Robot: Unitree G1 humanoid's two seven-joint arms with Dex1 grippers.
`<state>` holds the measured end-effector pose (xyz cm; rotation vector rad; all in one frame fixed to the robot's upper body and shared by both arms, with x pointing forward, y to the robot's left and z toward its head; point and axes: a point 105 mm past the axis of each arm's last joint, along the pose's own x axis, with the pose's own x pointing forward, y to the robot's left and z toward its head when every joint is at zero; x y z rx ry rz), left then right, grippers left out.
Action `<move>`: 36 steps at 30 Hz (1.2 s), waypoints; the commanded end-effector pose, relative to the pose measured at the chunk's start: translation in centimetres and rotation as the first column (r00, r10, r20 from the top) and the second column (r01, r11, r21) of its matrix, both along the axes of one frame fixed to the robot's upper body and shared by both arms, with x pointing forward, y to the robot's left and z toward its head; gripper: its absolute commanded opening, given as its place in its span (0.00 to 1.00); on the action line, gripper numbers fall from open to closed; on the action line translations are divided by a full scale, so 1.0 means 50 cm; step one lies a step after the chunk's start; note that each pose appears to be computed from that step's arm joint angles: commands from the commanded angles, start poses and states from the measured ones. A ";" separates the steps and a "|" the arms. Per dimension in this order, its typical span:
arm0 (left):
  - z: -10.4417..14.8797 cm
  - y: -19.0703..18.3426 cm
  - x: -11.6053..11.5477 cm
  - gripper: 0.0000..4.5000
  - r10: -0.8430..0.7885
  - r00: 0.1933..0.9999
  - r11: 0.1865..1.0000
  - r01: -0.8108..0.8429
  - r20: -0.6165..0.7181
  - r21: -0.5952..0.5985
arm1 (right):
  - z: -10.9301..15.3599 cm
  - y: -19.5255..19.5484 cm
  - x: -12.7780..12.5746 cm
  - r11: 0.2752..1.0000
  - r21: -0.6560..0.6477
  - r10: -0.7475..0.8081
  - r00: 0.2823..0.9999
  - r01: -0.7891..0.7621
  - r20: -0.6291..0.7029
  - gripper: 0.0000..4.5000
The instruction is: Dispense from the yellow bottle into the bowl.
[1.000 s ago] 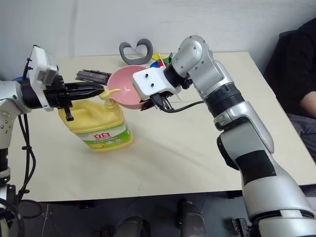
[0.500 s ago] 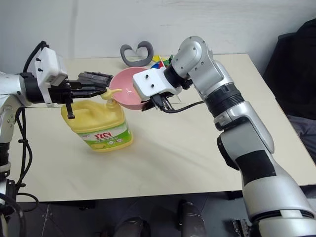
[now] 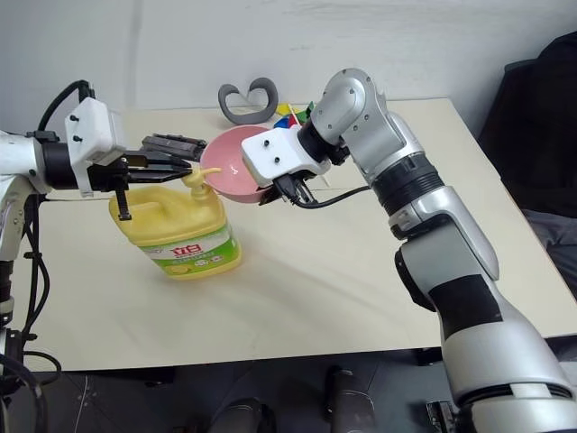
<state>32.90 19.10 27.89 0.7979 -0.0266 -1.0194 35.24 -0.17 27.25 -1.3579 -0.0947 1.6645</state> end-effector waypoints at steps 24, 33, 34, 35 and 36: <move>0.176 0.037 -0.147 0.62 -0.113 0.978 0.888 0.020 -0.175 -0.459 | -0.024 -0.108 -0.015 0.991 0.108 -0.068 0.994 0.077 -0.084 0.00; 0.117 0.051 -0.327 1.00 -0.014 0.927 0.944 -0.111 -0.374 -0.309 | -0.192 -0.215 -0.003 0.927 0.135 -0.330 0.933 0.349 -0.145 0.00; 0.095 0.054 -0.337 1.00 0.029 0.918 0.952 -0.146 -0.396 -0.268 | -0.212 -0.221 -0.004 0.919 0.137 -0.351 0.925 0.370 -0.147 0.00; 0.075 0.060 -0.344 1.00 0.073 0.910 0.957 -0.180 -0.408 -0.229 | -0.229 -0.225 -0.005 0.911 0.137 -0.369 0.918 0.388 -0.145 0.00; 0.057 0.065 -0.349 1.00 0.106 0.900 0.957 -0.208 -0.423 -0.202 | -0.248 -0.228 -0.004 0.904 0.138 -0.386 0.911 0.405 -0.142 0.00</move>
